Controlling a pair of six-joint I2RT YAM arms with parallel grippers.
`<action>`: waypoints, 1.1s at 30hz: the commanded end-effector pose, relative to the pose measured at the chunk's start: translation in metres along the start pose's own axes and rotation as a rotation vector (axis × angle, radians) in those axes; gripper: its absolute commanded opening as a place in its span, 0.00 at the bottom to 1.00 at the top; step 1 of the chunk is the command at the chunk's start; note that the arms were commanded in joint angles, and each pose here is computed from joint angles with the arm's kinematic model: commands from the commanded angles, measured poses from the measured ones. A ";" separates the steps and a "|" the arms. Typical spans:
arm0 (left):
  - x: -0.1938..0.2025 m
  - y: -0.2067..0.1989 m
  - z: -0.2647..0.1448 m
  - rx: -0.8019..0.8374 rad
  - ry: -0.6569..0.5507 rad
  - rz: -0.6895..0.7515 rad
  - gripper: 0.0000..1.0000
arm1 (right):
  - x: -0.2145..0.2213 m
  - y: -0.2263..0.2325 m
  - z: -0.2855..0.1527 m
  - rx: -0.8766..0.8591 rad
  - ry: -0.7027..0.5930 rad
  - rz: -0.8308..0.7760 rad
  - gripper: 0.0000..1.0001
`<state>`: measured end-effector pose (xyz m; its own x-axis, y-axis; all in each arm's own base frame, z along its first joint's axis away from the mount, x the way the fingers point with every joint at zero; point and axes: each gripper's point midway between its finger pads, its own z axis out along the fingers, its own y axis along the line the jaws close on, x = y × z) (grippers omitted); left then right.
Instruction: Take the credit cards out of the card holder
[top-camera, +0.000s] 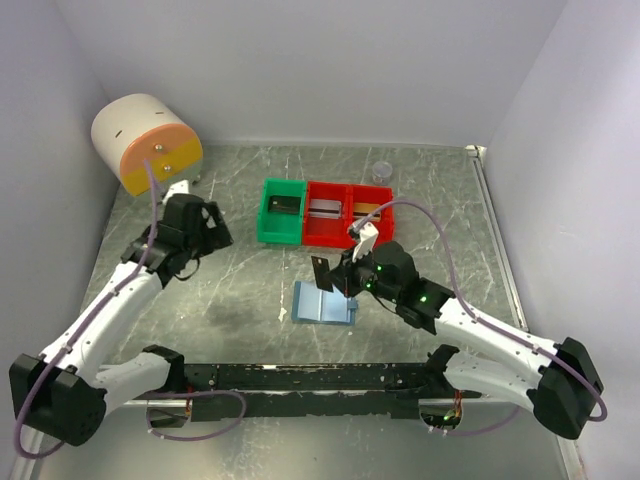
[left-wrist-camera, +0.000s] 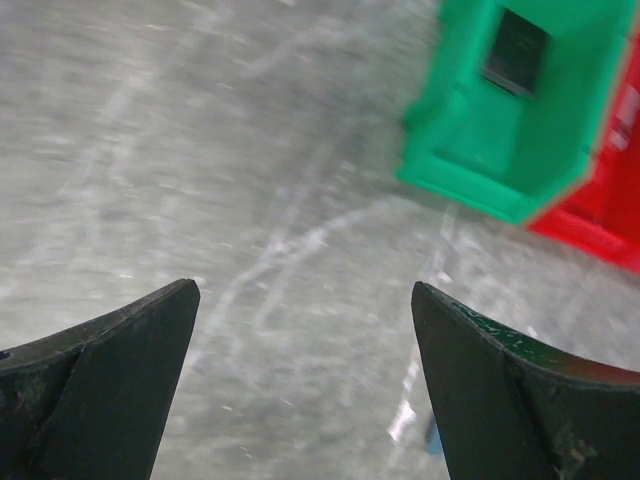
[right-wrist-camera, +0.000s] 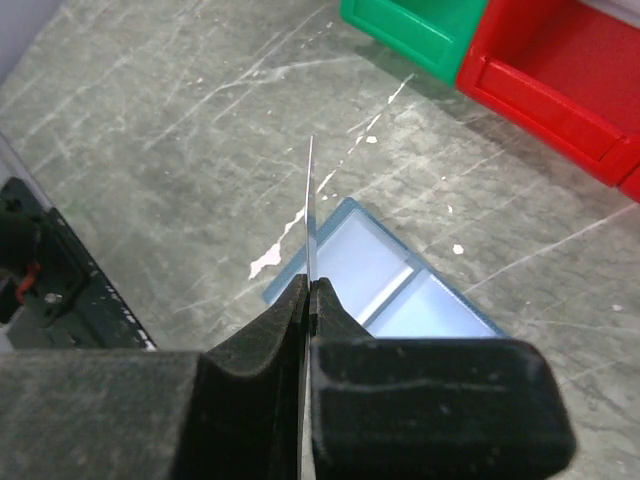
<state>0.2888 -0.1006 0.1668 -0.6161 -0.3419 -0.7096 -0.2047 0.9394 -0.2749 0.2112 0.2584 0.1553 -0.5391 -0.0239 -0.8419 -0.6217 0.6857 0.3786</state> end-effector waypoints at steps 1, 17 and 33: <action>-0.026 0.049 -0.004 -0.075 -0.015 0.002 1.00 | -0.016 -0.010 -0.004 0.110 -0.052 -0.155 0.00; -0.042 0.081 -0.006 -0.144 -0.138 0.052 1.00 | -0.097 -0.038 0.041 0.407 -0.093 -0.434 0.00; -0.050 0.088 -0.012 -0.186 -0.173 0.044 0.99 | -0.141 -0.022 0.141 0.341 0.004 -0.700 0.00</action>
<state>0.2904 -0.0106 0.1738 -0.5368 -0.2922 -0.7915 -0.2976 0.9434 -0.1465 0.3694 0.3368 0.2101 -0.1501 -0.4534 -0.8786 -0.5772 0.7617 -0.2945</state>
